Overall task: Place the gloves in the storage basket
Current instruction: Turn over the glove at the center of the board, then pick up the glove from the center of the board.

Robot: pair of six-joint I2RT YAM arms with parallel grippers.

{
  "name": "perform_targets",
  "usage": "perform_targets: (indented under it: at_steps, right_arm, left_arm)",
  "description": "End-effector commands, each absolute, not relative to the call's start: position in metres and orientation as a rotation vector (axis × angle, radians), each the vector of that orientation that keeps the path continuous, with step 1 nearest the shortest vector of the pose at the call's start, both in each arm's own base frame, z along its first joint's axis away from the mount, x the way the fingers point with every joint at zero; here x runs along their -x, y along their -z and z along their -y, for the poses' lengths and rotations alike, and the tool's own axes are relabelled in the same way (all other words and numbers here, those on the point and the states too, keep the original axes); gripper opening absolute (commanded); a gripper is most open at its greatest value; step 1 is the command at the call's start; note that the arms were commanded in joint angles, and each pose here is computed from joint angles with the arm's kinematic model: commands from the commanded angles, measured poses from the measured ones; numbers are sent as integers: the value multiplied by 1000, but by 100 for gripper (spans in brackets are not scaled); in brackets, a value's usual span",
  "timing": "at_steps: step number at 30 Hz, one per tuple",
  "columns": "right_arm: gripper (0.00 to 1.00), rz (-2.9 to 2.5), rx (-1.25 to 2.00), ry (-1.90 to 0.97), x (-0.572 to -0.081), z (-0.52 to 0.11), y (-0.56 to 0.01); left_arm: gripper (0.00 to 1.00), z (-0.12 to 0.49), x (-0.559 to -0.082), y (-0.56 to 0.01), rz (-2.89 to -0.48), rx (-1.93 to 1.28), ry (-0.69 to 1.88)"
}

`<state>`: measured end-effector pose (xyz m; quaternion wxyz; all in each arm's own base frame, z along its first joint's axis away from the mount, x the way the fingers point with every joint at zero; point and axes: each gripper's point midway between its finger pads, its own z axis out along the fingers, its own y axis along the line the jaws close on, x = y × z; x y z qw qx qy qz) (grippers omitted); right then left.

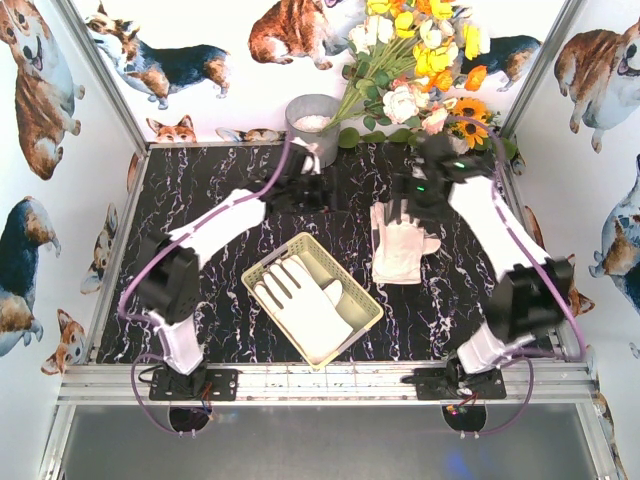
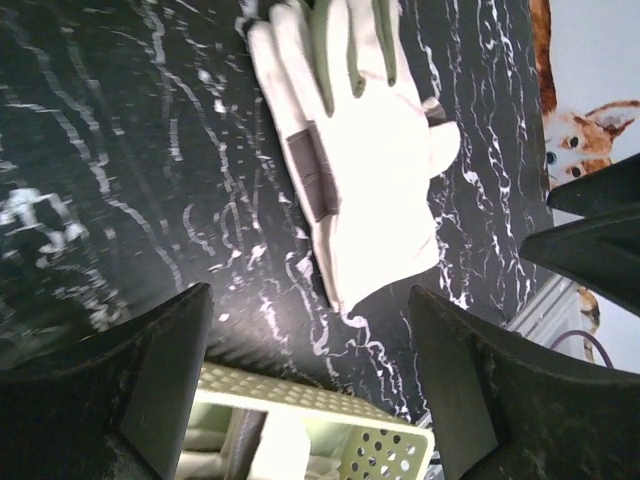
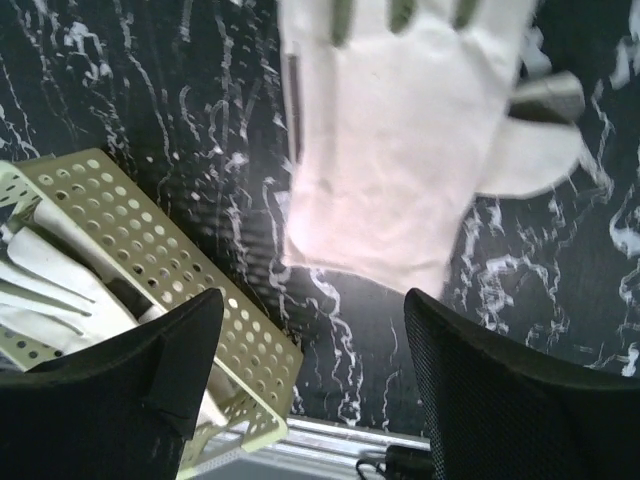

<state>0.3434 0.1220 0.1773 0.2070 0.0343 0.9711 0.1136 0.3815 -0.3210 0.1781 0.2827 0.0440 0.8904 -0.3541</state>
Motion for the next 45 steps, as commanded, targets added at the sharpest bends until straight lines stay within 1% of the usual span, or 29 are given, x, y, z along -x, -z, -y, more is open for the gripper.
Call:
perform_targets:
  at_steps: [1, 3, 5, 7, 8, 9, 12, 18, 24, 30, 35, 39, 45]
  right_arm:
    - [72, -2689, -269, -567, -331, -106, -163]
    - [68, -2663, -345, -653, -331, -98, -157]
    - [65, -2643, -407, -709, -332, -89, -149]
    - [65, -2630, -453, -733, -336, -82, -140]
    - [61, -2625, -472, -733, -339, -77, -136]
    - [60, -2628, -486, -728, -341, -74, -132]
    - [56, -2637, -514, -696, -348, -62, -120]
    - [52, -2668, -519, -621, -363, -46, -103]
    - [49, -2692, -522, -585, -374, -38, -90]
    - [45, -2706, -531, -599, -383, -38, -80]
    - [44, -2711, -540, -593, -388, -36, -76]
    - [44, -2719, -548, -604, -391, -36, -70]
    - [40, -2715, -542, -662, -397, -42, -66]
  left_arm:
    - [73, 366, -379, -174, -2395, -163, 1081]
    - [71, 377, -380, -164, -2418, -164, 1094]
    - [67, 386, -381, -155, -2438, -164, 1110]
    - [61, 393, -382, -146, -2455, -155, 1124]
    - [58, 397, -382, -142, -2463, -153, 1132]
    - [55, 401, -382, -138, -2470, -151, 1140]
    - [52, 412, -384, -128, -2483, -142, 1159]
    - [46, 429, -388, -105, -2515, -127, 1185]
    - [41, 438, -394, -89, -2533, -93, 1209]
    - [39, 443, -398, -73, -2554, -71, 1223]
    - [33, 447, -401, -68, -2553, -58, 1235]
    - [33, 449, -403, -65, -2555, -53, 1248]
    - [33, 453, -409, -61, -2552, -32, 1264]
